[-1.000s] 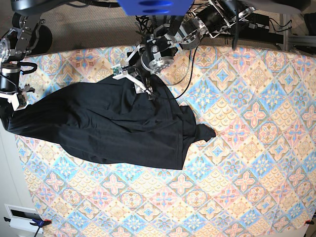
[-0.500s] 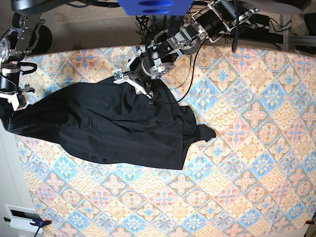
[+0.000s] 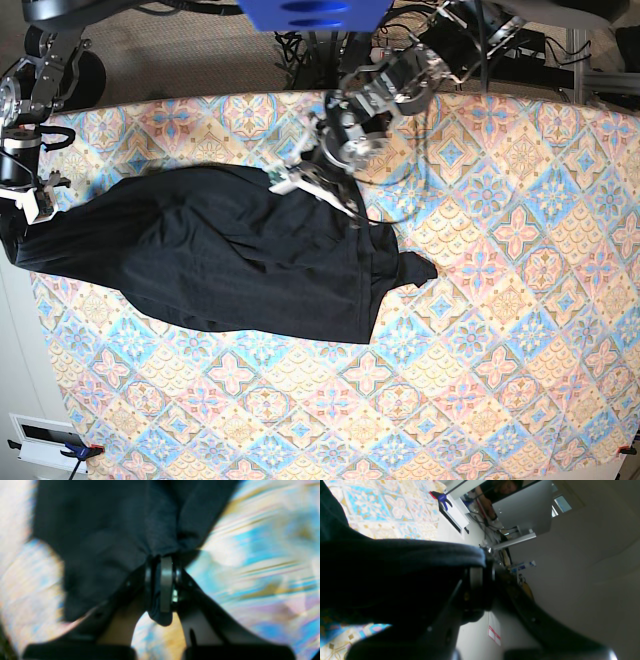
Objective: Layout the t-shirt on the table in an organized manner, then fold the t-shirt properly
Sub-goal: 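Lift the shirt with both grippers and drag it across the table, then swing the left gripper with the held fabric toward the right gripper, then raise the shirt with both grippers, holding it stretched between them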
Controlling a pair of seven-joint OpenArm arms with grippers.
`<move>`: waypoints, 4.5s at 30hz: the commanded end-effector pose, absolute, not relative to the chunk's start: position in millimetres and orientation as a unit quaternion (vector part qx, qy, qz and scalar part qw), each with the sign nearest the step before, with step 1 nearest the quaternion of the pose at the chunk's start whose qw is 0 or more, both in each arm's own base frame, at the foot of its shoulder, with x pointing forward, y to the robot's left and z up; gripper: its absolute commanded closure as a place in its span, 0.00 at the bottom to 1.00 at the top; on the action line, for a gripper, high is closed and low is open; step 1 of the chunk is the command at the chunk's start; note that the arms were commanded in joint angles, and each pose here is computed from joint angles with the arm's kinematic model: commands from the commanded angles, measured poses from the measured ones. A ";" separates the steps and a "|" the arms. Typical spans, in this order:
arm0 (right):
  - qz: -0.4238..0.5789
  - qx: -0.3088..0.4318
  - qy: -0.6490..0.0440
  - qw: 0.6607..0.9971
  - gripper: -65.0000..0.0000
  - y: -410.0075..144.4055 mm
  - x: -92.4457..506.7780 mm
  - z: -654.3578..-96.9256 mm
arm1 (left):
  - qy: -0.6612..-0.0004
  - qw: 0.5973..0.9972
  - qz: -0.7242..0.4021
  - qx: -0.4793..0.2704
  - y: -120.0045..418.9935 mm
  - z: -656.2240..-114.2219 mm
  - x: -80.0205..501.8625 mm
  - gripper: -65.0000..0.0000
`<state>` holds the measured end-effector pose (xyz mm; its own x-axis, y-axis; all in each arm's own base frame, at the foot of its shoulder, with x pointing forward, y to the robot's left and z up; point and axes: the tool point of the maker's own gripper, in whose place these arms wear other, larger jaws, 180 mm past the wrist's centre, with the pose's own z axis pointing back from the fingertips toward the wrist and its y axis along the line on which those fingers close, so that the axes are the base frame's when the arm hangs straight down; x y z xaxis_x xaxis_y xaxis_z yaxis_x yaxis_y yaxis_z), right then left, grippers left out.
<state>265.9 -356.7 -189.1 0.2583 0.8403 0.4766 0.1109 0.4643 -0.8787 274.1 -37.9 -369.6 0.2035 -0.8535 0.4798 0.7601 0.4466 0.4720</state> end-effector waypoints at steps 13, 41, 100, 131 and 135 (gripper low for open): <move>0.255 -0.435 -0.607 0.614 1.00 -325.2 320.6 -142.5 | -0.517 0.759 -0.376 0.122 19.5 -241.0 350.3 1.00; 0.251 -0.376 -0.753 0.478 1.00 -220.3 466.9 22.9 | -0.733 0.601 -0.178 0.266 120.2 49.6 447.7 1.00; 0.243 -0.346 -0.679 0.600 1.00 -330.1 245.0 -147.7 | -0.597 0.668 -0.424 -0.130 -117.1 -241.4 242.1 1.00; 0.163 -0.274 -0.817 0.481 1.00 -299.6 302.1 -52.9 | -0.844 0.470 -0.220 0.134 -4.6 -74.2 338.6 1.00; 0.169 -0.244 -0.842 0.451 1.00 -273.7 321.6 -32.4 | -0.876 0.427 -0.177 0.139 21.6 -37.2 348.2 1.00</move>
<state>327.8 -276.0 -48.9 -0.4291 0.5517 0.7152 0.2394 0.8329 -0.4990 354.2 20.9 -53.0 -0.5566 -0.4137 0.7204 -0.0698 0.8874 0.4557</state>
